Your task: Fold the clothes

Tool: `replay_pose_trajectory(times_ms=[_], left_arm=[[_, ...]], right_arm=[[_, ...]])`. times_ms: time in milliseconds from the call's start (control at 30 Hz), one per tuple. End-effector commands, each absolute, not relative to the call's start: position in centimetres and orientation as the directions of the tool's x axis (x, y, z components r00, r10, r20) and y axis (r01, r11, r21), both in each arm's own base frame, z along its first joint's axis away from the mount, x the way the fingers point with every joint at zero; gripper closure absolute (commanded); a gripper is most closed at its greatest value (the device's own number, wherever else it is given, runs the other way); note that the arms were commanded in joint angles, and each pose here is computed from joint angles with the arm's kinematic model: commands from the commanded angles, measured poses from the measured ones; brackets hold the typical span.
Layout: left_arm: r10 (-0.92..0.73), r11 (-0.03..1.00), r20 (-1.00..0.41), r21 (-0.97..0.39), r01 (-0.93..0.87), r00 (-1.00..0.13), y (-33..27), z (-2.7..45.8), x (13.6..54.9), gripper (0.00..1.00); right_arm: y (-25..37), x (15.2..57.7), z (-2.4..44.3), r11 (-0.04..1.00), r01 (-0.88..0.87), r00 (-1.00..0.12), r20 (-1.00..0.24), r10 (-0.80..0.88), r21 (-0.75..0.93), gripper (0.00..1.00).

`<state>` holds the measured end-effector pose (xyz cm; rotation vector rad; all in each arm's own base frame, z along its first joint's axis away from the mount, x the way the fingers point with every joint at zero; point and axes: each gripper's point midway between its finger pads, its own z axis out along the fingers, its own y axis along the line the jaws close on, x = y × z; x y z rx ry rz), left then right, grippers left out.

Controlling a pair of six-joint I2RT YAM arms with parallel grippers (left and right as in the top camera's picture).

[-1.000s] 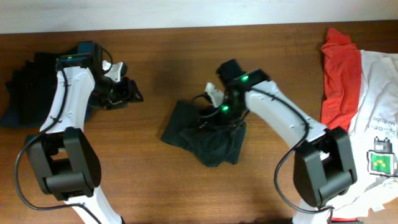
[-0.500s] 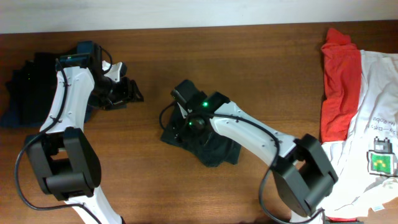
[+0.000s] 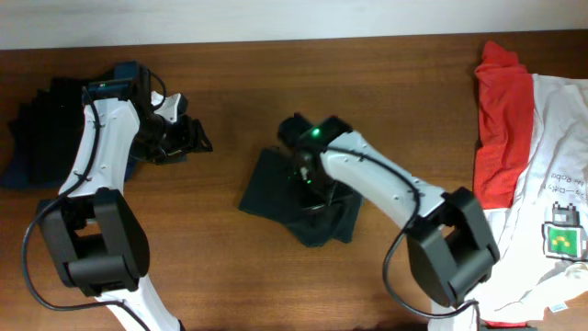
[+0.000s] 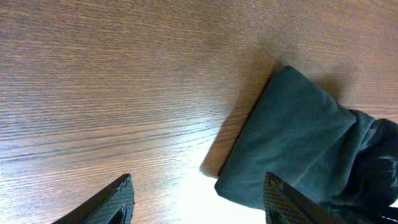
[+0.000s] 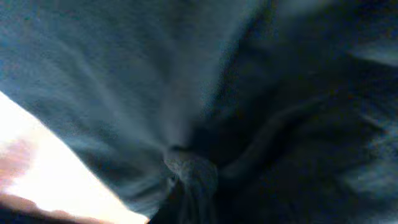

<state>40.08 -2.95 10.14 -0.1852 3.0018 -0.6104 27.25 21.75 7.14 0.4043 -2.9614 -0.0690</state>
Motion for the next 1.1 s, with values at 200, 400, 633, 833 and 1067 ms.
replay_pose_trajectory(times_ms=[200, 400, 633, 833, 1067], left_arm=[[-0.117, 0.918, -0.07, -0.387, -0.082, -0.991, -3.0, 11.6, 39.6, 0.3], [0.06, 0.918, -0.151, -0.379, 0.113, -0.987, -6.3, 11.8, 40.2, 0.29], [0.231, 0.881, -0.27, -0.351, 0.319, -0.935, -12.6, 11.6, 41.7, 0.26], [0.309, 0.855, -0.238, -0.354, 0.379, -0.921, -16.2, 7.6, 42.0, 0.26], [0.357, 0.852, -0.098, -0.374, 0.367, -0.929, -17.9, 1.0, 40.4, 0.25]], right_arm=[[12.1, 25.6, 7.2, 0.977, -0.167, -0.941, 0.315, -0.119, -0.131, 0.6], [14.2, 28.5, 10.4, 0.993, -0.118, -0.977, 0.177, -0.12, 0.027, 0.6], [21.3, 29.0, 14.1, 0.863, -0.242, -0.954, 0.052, -0.294, 0.445, 0.6], [20.6, 25.5, 8.6, 0.865, -0.183, -0.938, 0.182, -0.296, 0.468, 0.6], [14.0, 24.9, 2.6, 0.973, -0.174, -0.954, 0.218, -0.205, 0.155, 0.6]])
